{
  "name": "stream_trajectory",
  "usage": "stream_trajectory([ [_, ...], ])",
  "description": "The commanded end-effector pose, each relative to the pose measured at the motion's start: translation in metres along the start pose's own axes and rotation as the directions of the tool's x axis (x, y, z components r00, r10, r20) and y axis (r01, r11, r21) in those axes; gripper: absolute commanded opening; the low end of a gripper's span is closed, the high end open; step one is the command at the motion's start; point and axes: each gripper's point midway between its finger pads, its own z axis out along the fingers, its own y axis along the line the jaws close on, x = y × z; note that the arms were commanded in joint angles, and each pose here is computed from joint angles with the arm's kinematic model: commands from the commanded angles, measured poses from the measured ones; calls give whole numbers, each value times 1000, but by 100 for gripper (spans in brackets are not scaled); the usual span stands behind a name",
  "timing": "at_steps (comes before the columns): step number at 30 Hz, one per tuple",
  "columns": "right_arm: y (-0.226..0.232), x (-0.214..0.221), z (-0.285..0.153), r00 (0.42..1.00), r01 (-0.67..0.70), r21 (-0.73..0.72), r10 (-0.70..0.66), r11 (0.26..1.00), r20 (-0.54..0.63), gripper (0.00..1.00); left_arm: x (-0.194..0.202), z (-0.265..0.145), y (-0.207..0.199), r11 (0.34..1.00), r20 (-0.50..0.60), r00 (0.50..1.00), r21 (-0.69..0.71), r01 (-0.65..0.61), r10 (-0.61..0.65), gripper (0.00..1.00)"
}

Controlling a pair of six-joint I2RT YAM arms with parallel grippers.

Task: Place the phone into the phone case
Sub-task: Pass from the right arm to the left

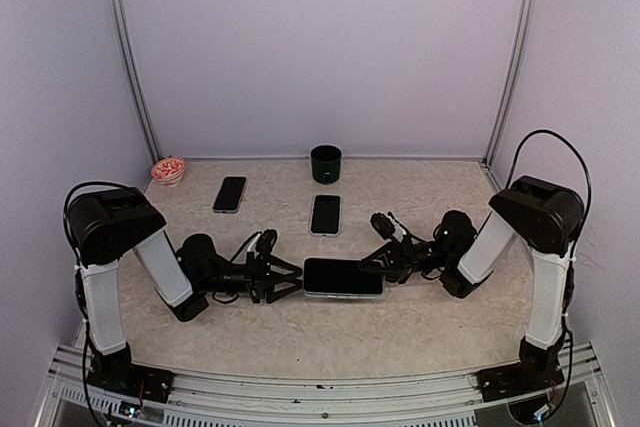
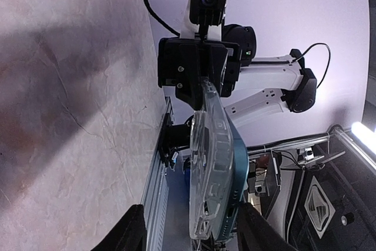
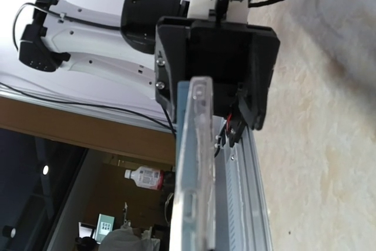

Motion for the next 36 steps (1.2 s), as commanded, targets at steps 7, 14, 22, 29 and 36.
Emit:
stream_trajectory([
  [7,53,-7,-4,957,290,-115,-287,950,37,3,2,1,-59,955,22,977,209,-212,212,45],
  [14,50,-7,-3,960,281,-111,-278,953,42,4,5,10,-66,949,4,976,236,-211,216,41],
  [22,51,-6,0,960,280,-116,-278,953,36,5,7,17,-69,946,-7,977,251,-206,214,36],
  [29,46,-6,1,962,273,-101,-272,957,24,9,6,18,-78,938,-2,974,269,-217,226,26],
  [36,30,-6,3,966,257,-39,-258,966,-5,18,6,20,-83,934,-3,974,282,-218,228,16],
])
